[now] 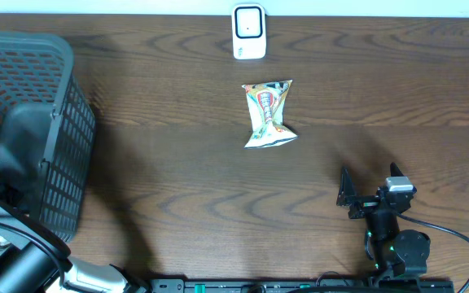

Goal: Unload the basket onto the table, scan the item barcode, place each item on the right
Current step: 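Reach the left gripper into the basket and grasp the green tissue pack, then carry the green tissue pack to the table and release it, then reach into the basket and grasp the orange tissue pack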

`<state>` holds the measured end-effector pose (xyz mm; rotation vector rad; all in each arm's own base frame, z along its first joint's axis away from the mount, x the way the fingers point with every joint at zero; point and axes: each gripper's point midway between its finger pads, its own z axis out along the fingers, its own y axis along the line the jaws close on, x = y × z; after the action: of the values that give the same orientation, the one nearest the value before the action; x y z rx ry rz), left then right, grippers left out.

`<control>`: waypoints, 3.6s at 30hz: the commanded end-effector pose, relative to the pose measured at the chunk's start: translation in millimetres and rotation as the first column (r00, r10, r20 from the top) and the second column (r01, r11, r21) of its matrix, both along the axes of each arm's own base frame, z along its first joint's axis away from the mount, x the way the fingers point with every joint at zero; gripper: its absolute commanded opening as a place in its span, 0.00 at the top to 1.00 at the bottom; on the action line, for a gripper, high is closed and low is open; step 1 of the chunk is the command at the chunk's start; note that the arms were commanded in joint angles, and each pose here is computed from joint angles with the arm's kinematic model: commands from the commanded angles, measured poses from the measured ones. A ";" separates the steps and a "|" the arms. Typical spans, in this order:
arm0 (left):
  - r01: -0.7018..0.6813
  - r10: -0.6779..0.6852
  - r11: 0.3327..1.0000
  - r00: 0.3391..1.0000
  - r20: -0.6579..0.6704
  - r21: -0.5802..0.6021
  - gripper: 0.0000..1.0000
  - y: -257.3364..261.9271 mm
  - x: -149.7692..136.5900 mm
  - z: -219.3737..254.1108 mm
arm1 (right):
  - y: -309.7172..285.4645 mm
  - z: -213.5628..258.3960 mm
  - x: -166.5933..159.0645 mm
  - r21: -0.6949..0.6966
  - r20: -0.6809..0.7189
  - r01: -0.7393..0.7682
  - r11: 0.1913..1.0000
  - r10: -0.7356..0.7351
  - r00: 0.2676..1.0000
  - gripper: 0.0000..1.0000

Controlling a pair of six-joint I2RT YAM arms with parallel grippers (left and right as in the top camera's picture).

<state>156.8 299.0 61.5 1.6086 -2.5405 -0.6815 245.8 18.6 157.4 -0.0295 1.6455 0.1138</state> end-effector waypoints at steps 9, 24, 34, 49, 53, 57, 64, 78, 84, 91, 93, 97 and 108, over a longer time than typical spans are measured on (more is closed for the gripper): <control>-0.050 0.037 0.996 0.988 0.150 0.079 0.93 -4.2 18.9 45.7 | -1.2 -1.1 0.0 0.013 -0.005 0.006 1.000 -0.006 1.000 0.01; 0.256 -0.497 0.866 0.326 0.805 0.430 0.93 -133.0 148.9 272.9 | -1.2 -1.1 0.0 0.013 -0.005 0.006 1.000 -0.006 1.000 0.01; 0.467 -0.547 0.711 -0.101 0.831 0.526 0.93 -272.3 181.1 337.0 | -1.2 -1.1 0.0 0.013 -0.005 0.006 1.000 -0.006 1.000 0.01; 0.851 -0.444 0.444 -0.063 0.894 0.281 0.93 -463.6 250.1 218.8 | -1.3 -1.2 0.0 0.013 -0.005 0.006 1.000 -0.006 1.000 0.01; 0.904 -0.478 0.376 0.002 0.878 0.203 0.93 -499.6 261.7 161.5 | -1.2 -1.1 0.0 0.013 -0.005 0.006 1.000 -0.006 1.000 0.01; 0.935 -0.519 0.334 0.076 0.851 0.121 0.93 -520.3 266.2 104.9 | -1.2 -1.2 0.0 0.013 -0.005 0.006 1.000 -0.006 1.000 0.01; 0.943 -0.556 0.319 0.107 0.824 0.093 0.93 -517.1 267.9 79.7 | -1.2 -1.2 0.0 0.013 -0.005 0.006 1.000 -0.006 1.000 0.01; 0.754 -0.584 0.510 -0.051 0.810 0.415 0.44 -402.1 249.8 237.0 | -1.2 -1.2 0.0 0.013 -0.005 0.006 1.000 -0.006 1.000 0.01; 0.529 -0.581 0.680 -0.035 0.813 0.508 0.18 -298.3 211.8 304.9 | -1.2 -1.2 0.0 0.013 -0.005 0.006 1.000 -0.006 1.000 0.01; 0.302 -0.577 0.806 0.203 0.791 0.510 0.16 -183.6 158.5 303.0 | -1.2 -1.2 0.0 0.013 -0.005 0.006 1.000 -0.006 1.000 0.01; 0.245 -0.536 0.843 0.294 0.791 0.480 0.16 -154.1 144.5 290.7 | -1.2 -1.2 0.0 0.013 -0.005 0.006 1.000 -0.006 1.000 0.01; 0.138 -0.414 0.907 0.467 0.782 0.398 0.15 -100.9 116.9 256.8 | -1.2 -1.2 0.0 0.013 -0.005 0.006 1.000 -0.006 1.000 0.01; 0.094 -0.116 0.993 0.849 0.515 0.070 0.13 -40.4 72.3 108.9 | -1.2 -1.2 0.0 0.013 -0.005 0.006 1.000 -0.006 1.000 0.01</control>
<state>239.8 248.4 200.6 2.0327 -3.1053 -0.2399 245.8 18.6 157.5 -0.0296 1.6451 0.1138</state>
